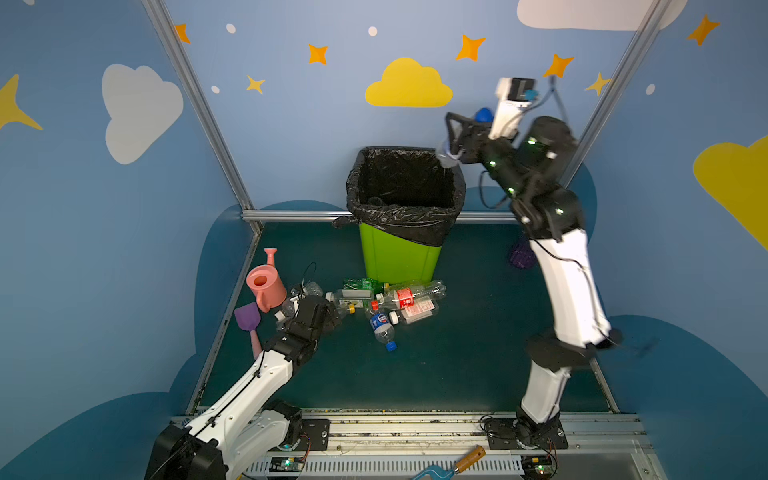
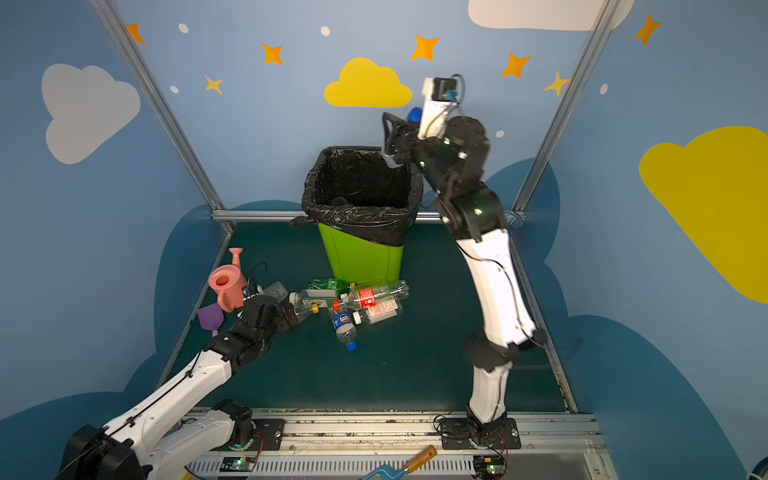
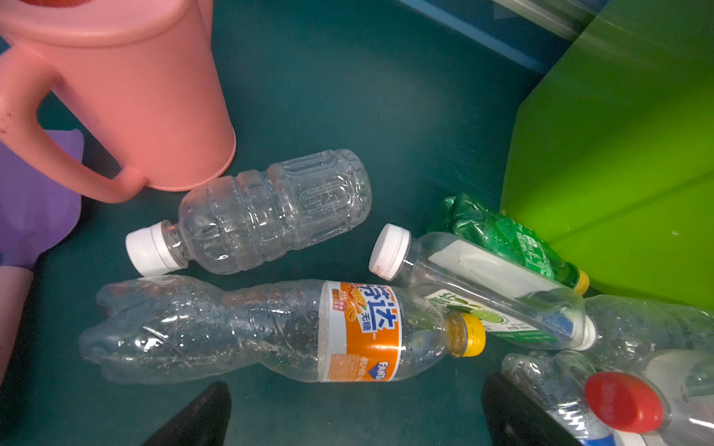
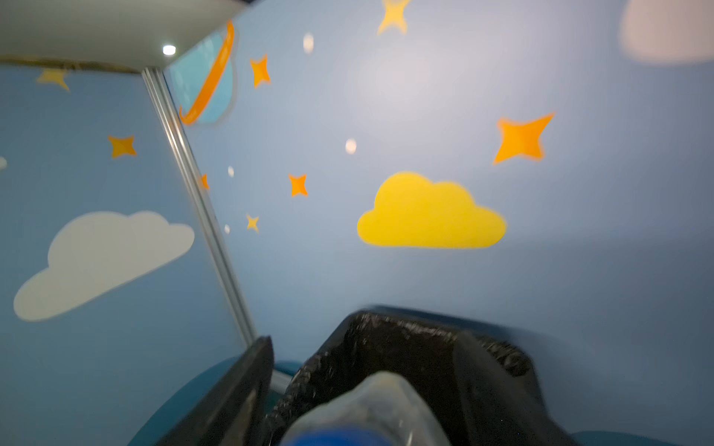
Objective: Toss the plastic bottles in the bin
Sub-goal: 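Close the right gripper on the blue-capped bottle and swing it over the bin, then open the right gripper to drop the blue-capped bottle into the bin, then lower the left gripper onto the red-labelled bottle by the bin while the right withdraws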
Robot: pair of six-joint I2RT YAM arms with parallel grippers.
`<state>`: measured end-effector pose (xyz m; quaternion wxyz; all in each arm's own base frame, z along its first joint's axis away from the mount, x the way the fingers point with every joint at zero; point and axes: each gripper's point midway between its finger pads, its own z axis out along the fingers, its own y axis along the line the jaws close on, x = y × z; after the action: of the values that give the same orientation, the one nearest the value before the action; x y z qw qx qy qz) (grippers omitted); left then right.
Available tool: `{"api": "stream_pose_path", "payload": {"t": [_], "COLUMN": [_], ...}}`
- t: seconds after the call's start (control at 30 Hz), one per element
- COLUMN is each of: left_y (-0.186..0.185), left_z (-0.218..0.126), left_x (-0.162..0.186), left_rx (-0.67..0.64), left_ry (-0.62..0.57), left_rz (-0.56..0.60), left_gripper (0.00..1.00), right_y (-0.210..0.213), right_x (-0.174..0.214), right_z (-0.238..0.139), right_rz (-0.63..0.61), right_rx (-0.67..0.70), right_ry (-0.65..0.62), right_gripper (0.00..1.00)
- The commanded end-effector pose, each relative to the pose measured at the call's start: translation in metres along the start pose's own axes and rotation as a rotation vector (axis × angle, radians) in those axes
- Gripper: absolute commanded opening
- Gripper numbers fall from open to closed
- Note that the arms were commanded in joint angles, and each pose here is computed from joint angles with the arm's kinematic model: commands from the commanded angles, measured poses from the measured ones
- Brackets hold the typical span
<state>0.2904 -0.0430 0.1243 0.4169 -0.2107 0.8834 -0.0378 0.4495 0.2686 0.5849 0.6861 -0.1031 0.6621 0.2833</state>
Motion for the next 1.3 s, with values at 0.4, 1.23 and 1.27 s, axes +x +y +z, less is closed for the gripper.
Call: {"api": "stream_pose_path", "payload": {"t": [0.4, 1.23, 1.27], "left_y": [-0.019, -0.244, -0.252], "left_z": [-0.025, -0.033, -0.031], "left_x": [-0.03, 0.025, 0.03], "left_rx": [0.081, 0.169, 0.163], "left_ry": [-0.05, 0.058, 0.073], "left_rz": [0.07, 0.724, 0.8], "left_gripper": [1.0, 1.0, 1.0], "right_y": [-0.088, -0.216, -0.219], "right_x": [0.006, 0.374, 0.376], "right_z": [-0.109, -0.263, -0.264], "right_rz": [0.136, 0.855, 0.865], "right_rx": [0.206, 0.473, 0.475], "right_ry": [0.039, 0.603, 0.598], "right_gripper": [0.95, 0.95, 0.95]}}
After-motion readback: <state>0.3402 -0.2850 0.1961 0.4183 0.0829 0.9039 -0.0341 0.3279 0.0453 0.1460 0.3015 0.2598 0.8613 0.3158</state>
